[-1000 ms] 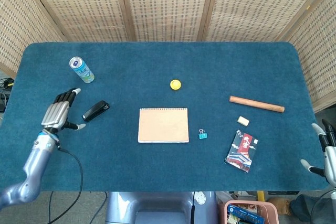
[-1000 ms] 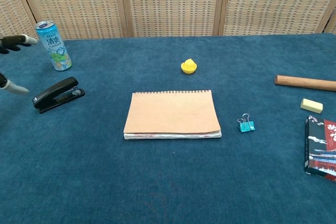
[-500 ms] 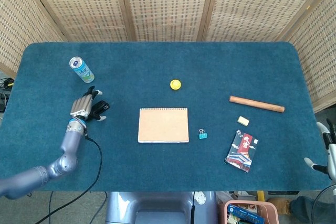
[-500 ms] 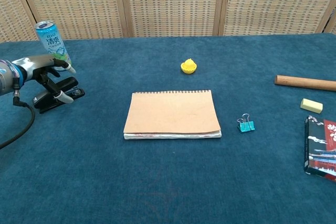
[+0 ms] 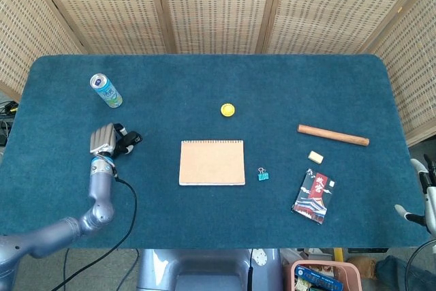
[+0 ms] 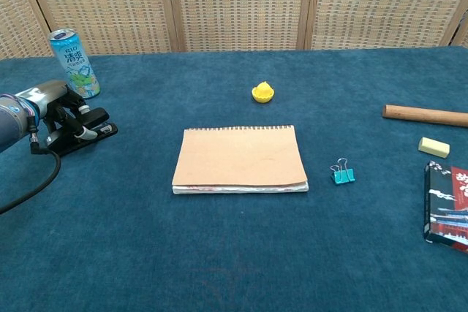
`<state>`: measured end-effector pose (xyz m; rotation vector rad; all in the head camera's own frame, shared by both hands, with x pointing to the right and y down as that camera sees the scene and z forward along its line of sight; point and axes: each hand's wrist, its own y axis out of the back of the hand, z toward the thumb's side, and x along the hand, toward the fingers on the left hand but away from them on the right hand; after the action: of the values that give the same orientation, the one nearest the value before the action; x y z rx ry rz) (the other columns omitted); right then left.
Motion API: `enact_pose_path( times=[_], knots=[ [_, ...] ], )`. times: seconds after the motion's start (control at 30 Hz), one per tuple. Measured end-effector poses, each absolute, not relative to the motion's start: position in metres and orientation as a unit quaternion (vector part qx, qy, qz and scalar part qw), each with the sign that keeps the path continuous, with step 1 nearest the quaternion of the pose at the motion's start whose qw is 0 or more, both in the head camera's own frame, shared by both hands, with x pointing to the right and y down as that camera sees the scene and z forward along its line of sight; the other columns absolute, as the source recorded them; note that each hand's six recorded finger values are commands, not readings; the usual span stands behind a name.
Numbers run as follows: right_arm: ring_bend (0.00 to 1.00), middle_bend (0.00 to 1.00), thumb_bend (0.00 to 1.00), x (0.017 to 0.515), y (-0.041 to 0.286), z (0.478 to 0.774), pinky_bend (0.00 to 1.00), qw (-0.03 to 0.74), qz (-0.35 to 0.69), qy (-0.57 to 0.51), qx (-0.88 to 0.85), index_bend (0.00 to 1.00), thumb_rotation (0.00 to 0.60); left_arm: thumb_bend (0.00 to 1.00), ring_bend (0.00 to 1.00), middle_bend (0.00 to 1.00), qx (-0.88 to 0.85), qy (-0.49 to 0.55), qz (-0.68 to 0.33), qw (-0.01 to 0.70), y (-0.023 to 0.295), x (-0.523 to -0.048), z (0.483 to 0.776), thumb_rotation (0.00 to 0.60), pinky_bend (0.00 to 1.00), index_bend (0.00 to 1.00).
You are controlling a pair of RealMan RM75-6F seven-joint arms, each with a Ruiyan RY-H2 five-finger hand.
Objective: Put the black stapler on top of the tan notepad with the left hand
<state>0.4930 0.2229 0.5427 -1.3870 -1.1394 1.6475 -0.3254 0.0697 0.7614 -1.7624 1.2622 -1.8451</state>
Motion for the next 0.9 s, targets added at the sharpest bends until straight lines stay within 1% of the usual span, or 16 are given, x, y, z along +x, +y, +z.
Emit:
enact_pose_path(
  times=[0.03,0.3,0.5,0.63,0.77,0.9],
  knots=[
    [0.00,0.00,0.00,0.493,0.223,0.543,0.00,0.346,0.635,-0.439,-0.534,0.00,0.600,0.39,0.50,0.53,-0.611,0.441,-0.640,0.149,0.070,-0.326,0.761,0.600,0.65,0.65],
    [0.00,0.00,0.00,0.492,0.223,0.544,0.00,0.344,0.636,-0.437,-0.536,0.00,0.600,0.48,0.51,0.54,-0.611,0.451,-0.630,0.165,0.069,-0.326,0.756,0.600,0.66,0.67],
    [0.00,0.00,0.00,0.491,0.223,0.541,0.00,0.344,0.632,-0.440,-0.536,0.00,0.600,0.48,0.51,0.54,-0.641,0.445,-0.597,0.184,0.064,-0.306,0.736,0.600,0.66,0.68],
    [0.00,0.00,0.00,0.491,0.222,0.540,0.00,0.344,0.631,-0.443,-0.536,0.00,0.600,0.48,0.51,0.53,-0.683,0.426,-0.556,0.209,0.063,-0.273,0.712,0.600,0.66,0.68],
    [0.00,0.00,0.00,0.494,0.222,0.538,0.00,0.342,0.630,-0.448,-0.535,0.00,0.600,0.48,0.51,0.52,-0.738,0.369,-0.500,0.263,0.064,-0.221,0.679,0.600,0.66,0.68],
    [0.00,0.00,0.00,0.497,0.221,0.537,0.00,0.338,0.631,-0.452,-0.532,0.00,0.600,0.48,0.51,0.51,-0.776,0.293,-0.471,0.300,0.067,-0.175,0.670,0.600,0.65,0.68]
  ],
)
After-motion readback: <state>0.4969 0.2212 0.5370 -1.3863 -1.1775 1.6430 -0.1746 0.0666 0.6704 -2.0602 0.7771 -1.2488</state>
